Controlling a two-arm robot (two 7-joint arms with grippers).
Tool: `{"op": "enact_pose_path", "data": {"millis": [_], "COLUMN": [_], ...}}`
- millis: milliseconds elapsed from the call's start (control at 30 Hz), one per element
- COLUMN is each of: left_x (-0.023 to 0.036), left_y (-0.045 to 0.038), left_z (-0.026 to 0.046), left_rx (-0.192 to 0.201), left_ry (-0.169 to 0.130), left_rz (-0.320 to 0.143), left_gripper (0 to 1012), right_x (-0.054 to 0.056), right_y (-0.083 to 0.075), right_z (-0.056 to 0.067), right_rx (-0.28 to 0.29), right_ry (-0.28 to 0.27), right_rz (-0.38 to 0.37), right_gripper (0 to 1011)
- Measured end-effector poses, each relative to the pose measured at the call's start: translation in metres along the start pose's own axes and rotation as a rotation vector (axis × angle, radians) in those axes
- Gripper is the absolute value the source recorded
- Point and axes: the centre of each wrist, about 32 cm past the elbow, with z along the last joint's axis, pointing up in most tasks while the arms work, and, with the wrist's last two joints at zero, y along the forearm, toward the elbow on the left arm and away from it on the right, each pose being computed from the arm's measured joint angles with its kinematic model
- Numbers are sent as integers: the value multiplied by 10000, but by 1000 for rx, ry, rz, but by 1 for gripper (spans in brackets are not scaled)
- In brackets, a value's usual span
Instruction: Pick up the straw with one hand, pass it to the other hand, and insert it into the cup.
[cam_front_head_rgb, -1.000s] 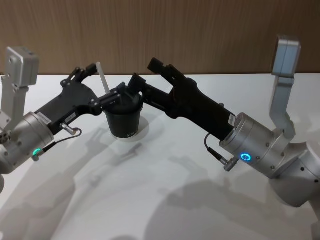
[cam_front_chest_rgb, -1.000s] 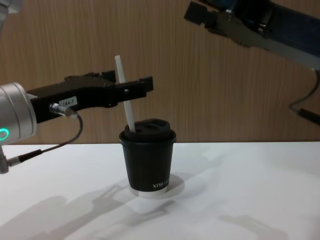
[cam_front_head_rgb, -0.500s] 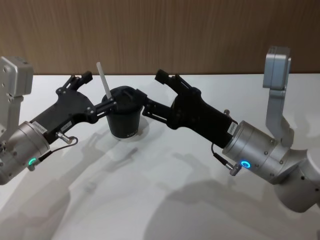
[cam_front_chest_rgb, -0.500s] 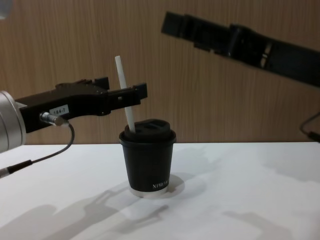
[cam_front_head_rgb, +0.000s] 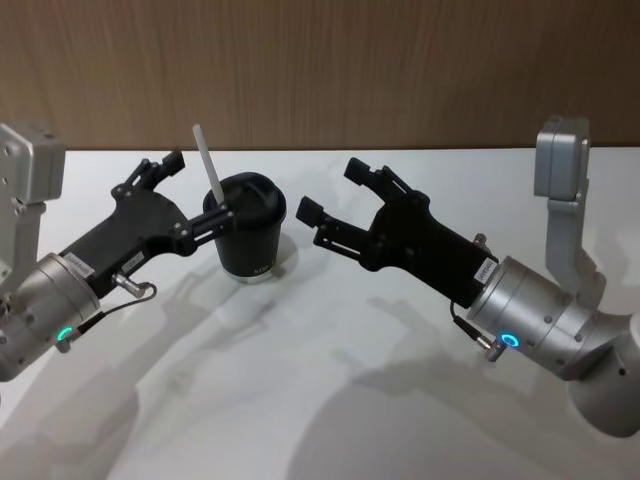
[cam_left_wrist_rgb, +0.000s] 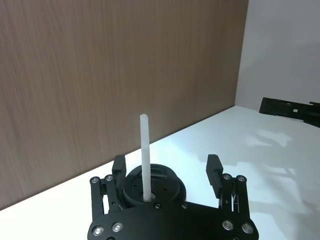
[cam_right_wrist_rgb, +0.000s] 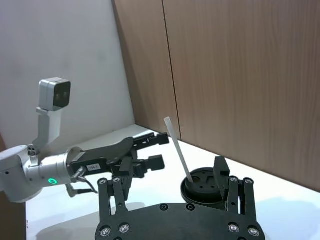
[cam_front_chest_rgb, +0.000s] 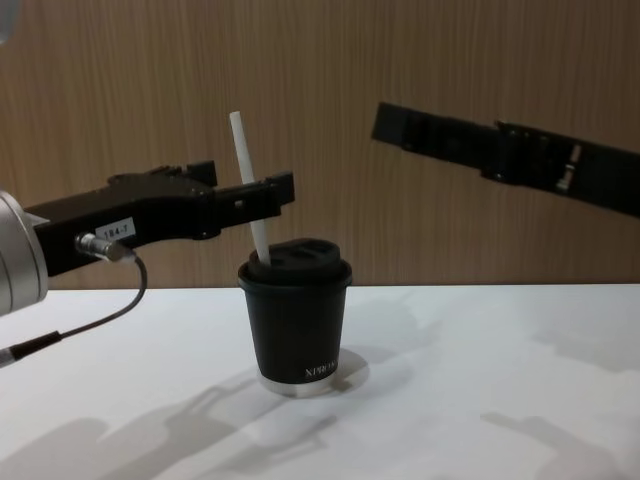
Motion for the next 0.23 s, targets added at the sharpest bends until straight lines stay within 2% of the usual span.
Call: {"op": "enact_pose_path", "data": {"millis": [233], "left_x": [-32], "left_y": [11], "left_z": [-7], "left_rx": [0], "left_ry": [1], "left_rz": [2], "left_gripper": [1002], "right_x": [20], "right_y": [-43], "right_z": [-14], "right_rx": [-11], "right_ry": [-12], "right_rz": [-20], "right_gripper": [1001]}}
